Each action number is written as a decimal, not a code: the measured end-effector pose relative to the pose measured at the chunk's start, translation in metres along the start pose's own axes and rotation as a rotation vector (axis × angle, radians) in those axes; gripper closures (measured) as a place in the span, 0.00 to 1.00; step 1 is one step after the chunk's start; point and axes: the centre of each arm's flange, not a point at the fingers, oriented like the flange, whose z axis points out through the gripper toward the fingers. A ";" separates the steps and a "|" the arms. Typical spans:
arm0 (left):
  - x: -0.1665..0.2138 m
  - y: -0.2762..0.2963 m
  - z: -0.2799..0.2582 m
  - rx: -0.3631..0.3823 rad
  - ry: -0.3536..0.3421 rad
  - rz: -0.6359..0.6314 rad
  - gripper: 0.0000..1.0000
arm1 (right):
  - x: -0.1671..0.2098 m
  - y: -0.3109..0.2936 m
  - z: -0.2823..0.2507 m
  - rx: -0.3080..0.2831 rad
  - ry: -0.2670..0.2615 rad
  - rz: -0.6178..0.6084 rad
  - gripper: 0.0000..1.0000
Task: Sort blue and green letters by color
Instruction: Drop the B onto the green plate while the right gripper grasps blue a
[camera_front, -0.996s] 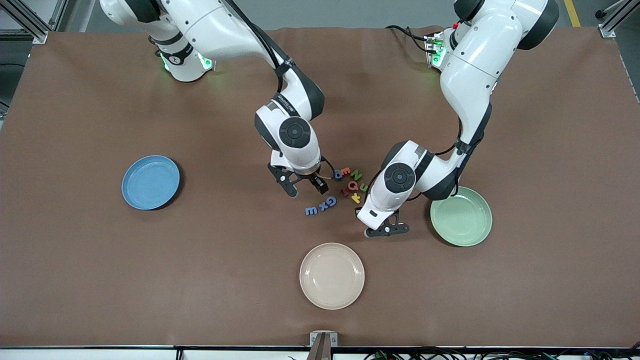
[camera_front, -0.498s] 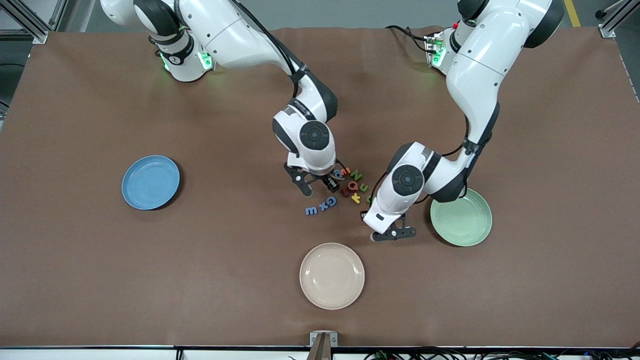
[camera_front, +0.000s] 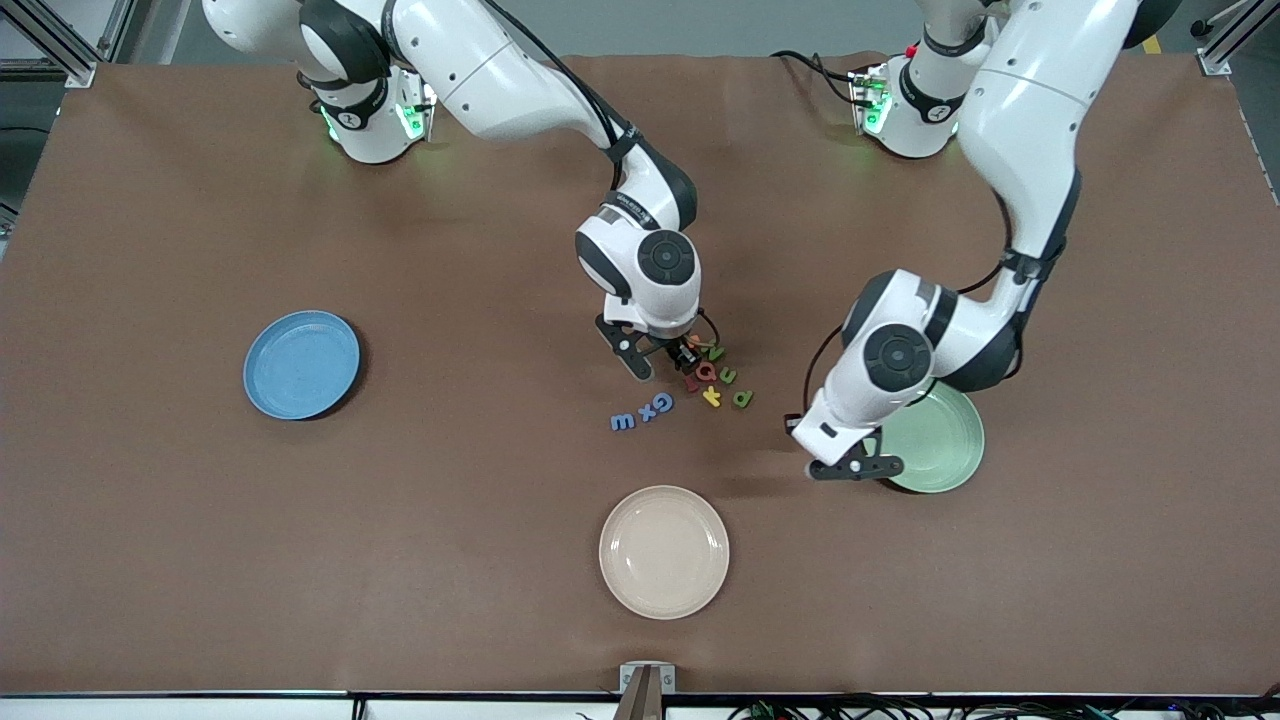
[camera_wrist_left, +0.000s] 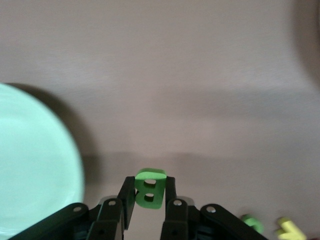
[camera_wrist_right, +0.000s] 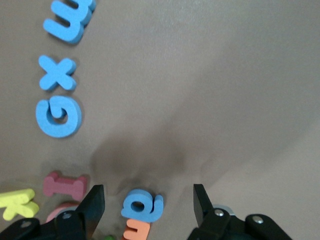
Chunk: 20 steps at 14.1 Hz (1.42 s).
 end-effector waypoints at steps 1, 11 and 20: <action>-0.002 -0.014 -0.002 0.006 -0.006 0.011 0.72 | -0.003 0.001 0.001 -0.003 0.002 -0.005 0.21; 0.000 -0.132 0.014 0.021 -0.071 0.080 0.72 | -0.011 0.004 0.012 -0.009 0.032 -0.016 0.31; -0.001 -0.147 0.034 0.031 -0.086 0.088 0.72 | -0.011 0.002 0.007 -0.006 0.045 -0.023 0.62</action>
